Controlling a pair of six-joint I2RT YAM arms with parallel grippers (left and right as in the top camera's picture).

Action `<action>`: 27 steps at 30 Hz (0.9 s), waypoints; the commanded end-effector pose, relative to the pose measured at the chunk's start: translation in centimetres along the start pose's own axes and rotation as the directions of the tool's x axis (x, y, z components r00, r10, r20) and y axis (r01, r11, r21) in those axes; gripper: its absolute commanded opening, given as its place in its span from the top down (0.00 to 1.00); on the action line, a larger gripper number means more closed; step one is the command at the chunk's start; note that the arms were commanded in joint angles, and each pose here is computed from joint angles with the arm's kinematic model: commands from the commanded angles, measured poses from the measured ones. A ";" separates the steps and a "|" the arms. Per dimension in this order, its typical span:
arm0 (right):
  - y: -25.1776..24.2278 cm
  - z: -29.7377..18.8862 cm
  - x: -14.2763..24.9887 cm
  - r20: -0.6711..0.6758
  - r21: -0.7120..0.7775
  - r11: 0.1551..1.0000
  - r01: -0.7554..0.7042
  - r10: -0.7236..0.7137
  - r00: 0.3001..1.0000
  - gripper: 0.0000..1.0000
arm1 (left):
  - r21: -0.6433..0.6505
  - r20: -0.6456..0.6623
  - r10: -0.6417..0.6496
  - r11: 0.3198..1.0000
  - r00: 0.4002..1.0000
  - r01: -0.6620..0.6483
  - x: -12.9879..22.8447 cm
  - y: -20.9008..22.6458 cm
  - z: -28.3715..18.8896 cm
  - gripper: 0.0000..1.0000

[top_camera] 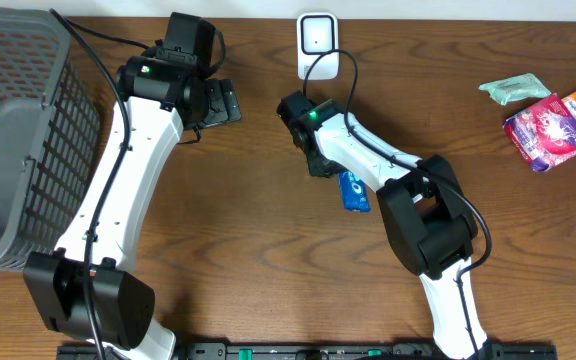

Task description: Scan the item barcode

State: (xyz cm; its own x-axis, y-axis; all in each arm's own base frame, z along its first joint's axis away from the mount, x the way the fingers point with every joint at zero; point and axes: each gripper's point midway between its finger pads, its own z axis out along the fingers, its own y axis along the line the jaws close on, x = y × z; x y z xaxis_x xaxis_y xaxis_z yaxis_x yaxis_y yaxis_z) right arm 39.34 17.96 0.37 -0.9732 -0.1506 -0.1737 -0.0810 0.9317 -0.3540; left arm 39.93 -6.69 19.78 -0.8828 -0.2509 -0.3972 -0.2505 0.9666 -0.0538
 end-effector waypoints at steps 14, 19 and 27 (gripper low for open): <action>3.4 -9.5 -2.7 -0.067 -0.809 0.588 0.001 -0.093 0.993 0.99 | -0.011 -0.001 0.002 1.000 1.000 -0.002 -0.1 0.2 0.1 0.02; 1.4 -10.9 -3.0 -0.104 -0.915 0.398 -0.067 -0.072 0.992 0.99 | -0.011 -0.001 0.002 1.000 1.000 -0.002 -0.1 0.2 0.1 0.02; -0.3 -5.7 -0.9 -0.266 -0.945 0.191 -0.265 0.024 0.964 0.99 | -0.011 -0.001 0.002 1.000 1.000 -0.002 -0.1 0.2 0.1 0.02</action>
State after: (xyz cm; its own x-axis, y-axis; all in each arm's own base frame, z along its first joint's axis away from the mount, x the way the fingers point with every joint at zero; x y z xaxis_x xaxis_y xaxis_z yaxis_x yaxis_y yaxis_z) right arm 40.66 20.12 5.69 -0.9969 -0.0755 -0.0223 -0.0663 0.6540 0.7535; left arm 39.94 -6.69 19.78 -0.8826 -0.2509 -0.3975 -0.2505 0.9666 -0.0540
